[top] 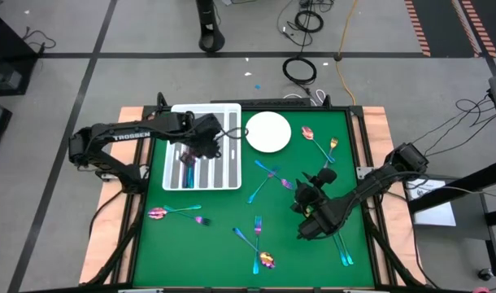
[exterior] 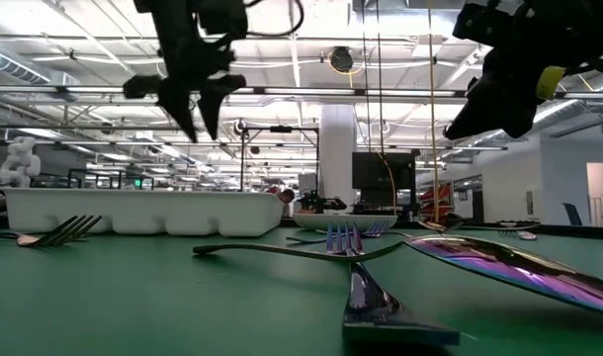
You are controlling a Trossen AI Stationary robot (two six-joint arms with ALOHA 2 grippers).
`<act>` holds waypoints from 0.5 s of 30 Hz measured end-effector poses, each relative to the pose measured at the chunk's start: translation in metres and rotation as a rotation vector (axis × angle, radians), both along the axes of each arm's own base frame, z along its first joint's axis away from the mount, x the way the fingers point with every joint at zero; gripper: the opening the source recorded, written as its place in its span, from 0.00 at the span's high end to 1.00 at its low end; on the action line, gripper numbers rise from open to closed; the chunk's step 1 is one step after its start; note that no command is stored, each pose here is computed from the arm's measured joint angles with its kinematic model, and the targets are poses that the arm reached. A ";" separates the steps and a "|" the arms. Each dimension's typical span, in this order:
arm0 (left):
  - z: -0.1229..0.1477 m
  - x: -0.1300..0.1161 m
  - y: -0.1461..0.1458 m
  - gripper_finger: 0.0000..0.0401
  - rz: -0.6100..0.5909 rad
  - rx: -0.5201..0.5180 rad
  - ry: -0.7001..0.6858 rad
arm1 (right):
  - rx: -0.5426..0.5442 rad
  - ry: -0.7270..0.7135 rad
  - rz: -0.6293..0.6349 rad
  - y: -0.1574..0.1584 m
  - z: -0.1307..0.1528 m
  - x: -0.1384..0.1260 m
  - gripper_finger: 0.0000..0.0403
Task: Sort silverware
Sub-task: Put the blue spoon into the silverware tray
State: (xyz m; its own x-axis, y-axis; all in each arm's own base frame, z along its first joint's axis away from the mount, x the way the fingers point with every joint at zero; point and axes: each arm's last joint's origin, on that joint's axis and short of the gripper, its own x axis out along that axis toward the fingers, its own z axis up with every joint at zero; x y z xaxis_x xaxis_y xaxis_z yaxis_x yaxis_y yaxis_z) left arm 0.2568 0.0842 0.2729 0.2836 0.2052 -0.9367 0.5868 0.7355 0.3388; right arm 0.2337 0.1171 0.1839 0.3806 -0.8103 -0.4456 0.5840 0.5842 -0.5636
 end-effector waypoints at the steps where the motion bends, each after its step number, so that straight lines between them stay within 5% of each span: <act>1: 0.002 0.003 -0.002 0.60 0.055 -0.046 -0.043 | -0.001 0.004 0.006 0.001 0.000 -0.001 0.63; 8: 0.004 0.017 -0.020 0.60 0.478 -0.453 -0.226 | 0.062 0.052 0.036 0.005 0.006 -0.006 0.63; 15: -0.007 0.027 -0.043 0.60 0.559 -0.637 -0.271 | 0.244 0.077 0.092 0.010 0.016 -0.005 0.63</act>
